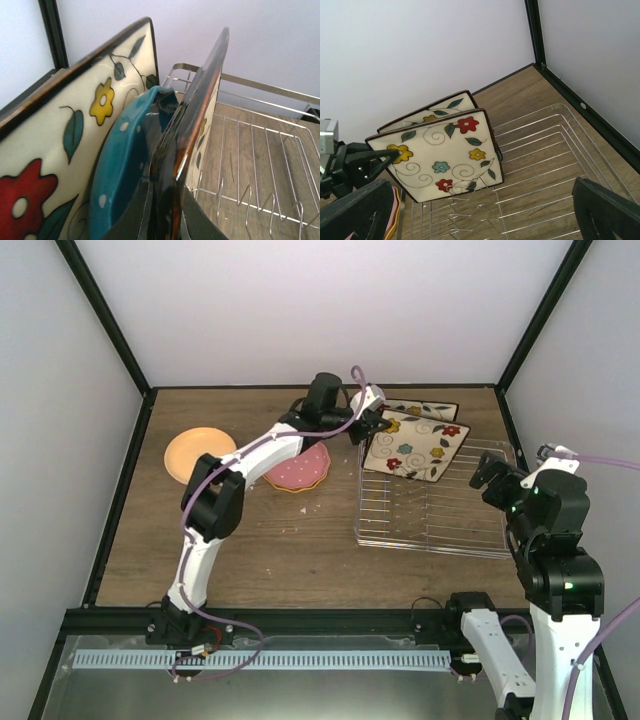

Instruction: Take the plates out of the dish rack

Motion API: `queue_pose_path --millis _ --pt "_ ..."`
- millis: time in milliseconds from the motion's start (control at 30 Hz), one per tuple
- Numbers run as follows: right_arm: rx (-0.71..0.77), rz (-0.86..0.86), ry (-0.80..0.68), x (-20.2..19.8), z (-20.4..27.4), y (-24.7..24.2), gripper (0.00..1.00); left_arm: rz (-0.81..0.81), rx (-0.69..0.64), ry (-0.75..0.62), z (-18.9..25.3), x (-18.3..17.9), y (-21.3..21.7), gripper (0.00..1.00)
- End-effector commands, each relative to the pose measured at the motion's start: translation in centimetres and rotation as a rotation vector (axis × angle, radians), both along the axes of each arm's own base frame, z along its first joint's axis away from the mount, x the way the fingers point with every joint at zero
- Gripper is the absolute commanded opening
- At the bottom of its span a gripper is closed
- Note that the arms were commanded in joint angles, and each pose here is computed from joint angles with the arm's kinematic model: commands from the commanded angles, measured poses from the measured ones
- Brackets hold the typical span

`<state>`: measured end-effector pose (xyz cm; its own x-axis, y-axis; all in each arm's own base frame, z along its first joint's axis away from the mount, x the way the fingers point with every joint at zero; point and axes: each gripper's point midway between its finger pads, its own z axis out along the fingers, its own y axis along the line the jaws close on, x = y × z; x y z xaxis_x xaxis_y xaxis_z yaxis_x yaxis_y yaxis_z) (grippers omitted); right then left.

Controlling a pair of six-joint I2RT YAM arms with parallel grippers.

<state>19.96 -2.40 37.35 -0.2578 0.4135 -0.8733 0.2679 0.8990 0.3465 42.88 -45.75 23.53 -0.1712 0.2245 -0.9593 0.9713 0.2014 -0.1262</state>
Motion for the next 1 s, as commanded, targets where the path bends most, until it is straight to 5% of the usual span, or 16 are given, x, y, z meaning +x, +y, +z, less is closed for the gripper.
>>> queue_pose_path --millis 0,533,733,967 --pt "-0.001 0.018 -0.033 0.5 0.6 0.3 1.0 -0.042 -0.258 -0.22 15.8 -3.5 1.3 0.04" --pt "0.0 0.073 -0.053 2.4 0.0 1.2 1.0 0.091 -0.455 -0.214 27.1 -4.5 6.8 0.04" --pt "0.003 0.092 -0.051 3.1 -0.4 1.5 1.0 0.242 -0.533 -0.146 30.0 -2.8 13.3 0.04" --pt "-0.005 0.113 -0.042 4.2 -0.9 1.8 1.0 0.517 -0.591 0.004 29.9 -0.5 25.7 0.04"
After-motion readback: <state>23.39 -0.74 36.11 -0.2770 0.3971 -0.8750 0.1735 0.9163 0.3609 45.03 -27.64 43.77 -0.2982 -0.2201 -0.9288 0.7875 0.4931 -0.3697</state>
